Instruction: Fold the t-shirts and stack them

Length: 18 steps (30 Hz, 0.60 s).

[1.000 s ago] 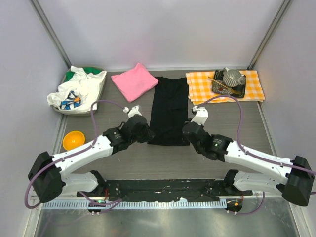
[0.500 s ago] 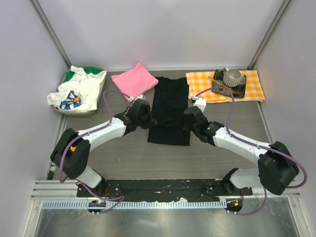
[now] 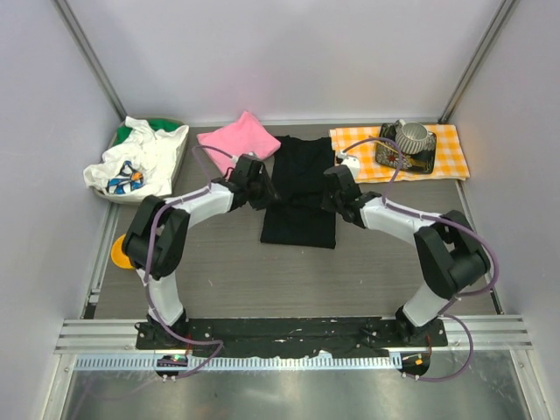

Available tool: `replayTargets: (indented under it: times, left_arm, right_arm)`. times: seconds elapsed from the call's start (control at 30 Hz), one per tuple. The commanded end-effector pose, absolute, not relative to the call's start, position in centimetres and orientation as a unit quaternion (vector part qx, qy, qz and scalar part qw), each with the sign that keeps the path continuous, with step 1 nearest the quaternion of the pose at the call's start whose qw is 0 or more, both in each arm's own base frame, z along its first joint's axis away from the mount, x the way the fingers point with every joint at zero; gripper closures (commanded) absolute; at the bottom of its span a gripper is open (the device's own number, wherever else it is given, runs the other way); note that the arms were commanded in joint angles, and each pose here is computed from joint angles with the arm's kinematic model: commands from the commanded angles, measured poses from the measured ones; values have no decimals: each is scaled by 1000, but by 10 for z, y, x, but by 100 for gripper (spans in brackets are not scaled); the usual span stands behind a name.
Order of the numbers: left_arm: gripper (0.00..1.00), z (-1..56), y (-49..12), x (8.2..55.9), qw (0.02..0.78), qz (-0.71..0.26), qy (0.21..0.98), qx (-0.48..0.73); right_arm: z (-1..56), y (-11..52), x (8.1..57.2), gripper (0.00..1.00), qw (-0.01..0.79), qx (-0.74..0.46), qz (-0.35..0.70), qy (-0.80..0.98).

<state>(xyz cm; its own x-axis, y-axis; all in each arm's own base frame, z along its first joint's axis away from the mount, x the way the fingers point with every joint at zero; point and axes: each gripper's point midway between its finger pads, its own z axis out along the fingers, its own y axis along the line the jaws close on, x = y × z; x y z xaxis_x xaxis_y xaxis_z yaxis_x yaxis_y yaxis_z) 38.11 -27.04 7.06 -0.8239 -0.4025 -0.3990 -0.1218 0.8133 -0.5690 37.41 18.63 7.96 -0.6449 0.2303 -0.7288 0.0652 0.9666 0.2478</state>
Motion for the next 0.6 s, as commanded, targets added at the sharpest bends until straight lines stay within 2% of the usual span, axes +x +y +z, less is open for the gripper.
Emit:
replayTargets:
  times: [0.0, 0.03, 0.1, 0.13, 0.23, 0.27, 0.3, 0.33, 0.37, 0.43, 0.47, 0.5, 0.57]
  left_arm:
    - [1, 85, -254, 436, 305, -261, 901, -163]
    - [0, 99, -254, 449, 316, -262, 897, -164]
    - [0, 107, -250, 464, 324, -257, 895, -165]
    - [0, 118, -249, 467, 328, -251, 897, -159]
    - [0, 142, -241, 451, 347, -247, 891, -154]
    - [0, 128, -234, 436, 335, -236, 899, -155]
    - [0, 142, -231, 421, 341, -245, 894, -154]
    - [0, 140, -227, 410, 336, -246, 894, -165]
    - [0, 113, -218, 383, 308, -233, 907, -169]
    - [0, 123, -216, 360, 321, -251, 898, -167]
    - [0, 112, -213, 346, 312, -246, 902, -169]
    - [0, 92, -208, 326, 299, -227, 912, -166]
    - [0, 91, -213, 306, 296, -243, 910, -159]
  right_arm:
    - [95, 171, 427, 65, 453, 109, 70, 882]
    - [97, 167, 434, 36, 463, 112, 56, 877]
    - [106, 167, 445, 10, 477, 116, 49, 870]
    - [108, 166, 447, 5, 480, 116, 46, 869]
    - [128, 168, 433, 4, 494, 115, 59, 860]
    - [132, 166, 427, 3, 500, 117, 57, 856]
    - [125, 161, 413, 3, 493, 117, 50, 861]
    - [140, 160, 403, 2, 502, 119, 60, 855]
    - [142, 164, 393, 2, 501, 114, 69, 855]
    - [124, 160, 367, 2, 476, 107, 71, 870]
    - [133, 165, 355, 2, 481, 101, 87, 866]
    - [117, 163, 339, 2, 463, 97, 86, 877]
    - [117, 167, 321, 2, 456, 92, 102, 879]
